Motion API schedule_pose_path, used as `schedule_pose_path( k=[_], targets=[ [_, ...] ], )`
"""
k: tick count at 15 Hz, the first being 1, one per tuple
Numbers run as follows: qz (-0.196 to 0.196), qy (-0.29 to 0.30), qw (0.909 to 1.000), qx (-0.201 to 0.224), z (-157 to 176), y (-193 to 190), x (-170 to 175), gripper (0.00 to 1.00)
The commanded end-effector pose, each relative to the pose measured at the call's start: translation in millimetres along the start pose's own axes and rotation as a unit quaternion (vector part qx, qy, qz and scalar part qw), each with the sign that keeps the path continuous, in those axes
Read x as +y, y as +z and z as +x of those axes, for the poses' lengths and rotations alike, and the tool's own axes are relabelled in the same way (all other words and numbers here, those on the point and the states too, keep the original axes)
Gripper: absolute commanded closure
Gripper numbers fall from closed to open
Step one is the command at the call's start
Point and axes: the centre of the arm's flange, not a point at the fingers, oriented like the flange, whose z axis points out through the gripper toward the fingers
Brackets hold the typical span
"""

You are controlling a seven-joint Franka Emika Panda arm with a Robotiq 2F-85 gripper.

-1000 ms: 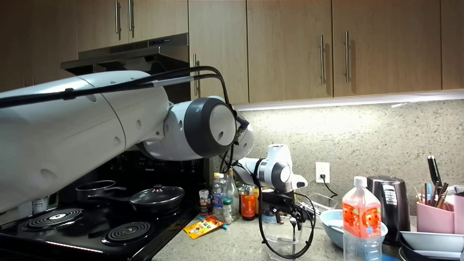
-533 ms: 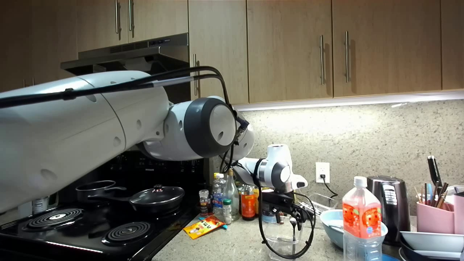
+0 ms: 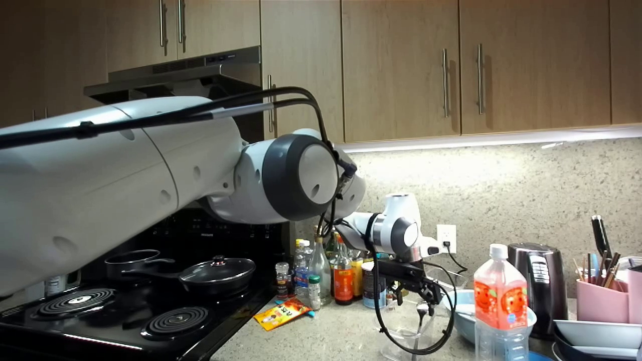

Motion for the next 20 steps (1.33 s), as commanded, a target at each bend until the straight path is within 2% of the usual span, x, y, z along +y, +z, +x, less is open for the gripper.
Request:
schedule_pose_path(
  k=[1,5,6,9,10,12,20],
  targets=[
    [0.004,0.016,0.9999,-0.001,12.3,-20.0,37.9,0.0],
    [-0.007,0.049,0.9987,0.011,21.0,-37.3,72.9,0.0],
    [-0.008,0.038,0.9991,0.016,17.9,-23.2,62.5,0.0],
    [-0.01,0.04,0.999,0.017,18.6,-23.1,66.6,0.0],
    [-0.027,0.051,0.9978,0.034,20.1,-23.1,56.9,0.0],
    [-0.033,0.046,0.9971,0.051,20.8,-24.9,47.6,0.0],
    [-0.051,0.076,0.9948,0.046,22.3,-10.1,28.0,0.0]
  ],
)
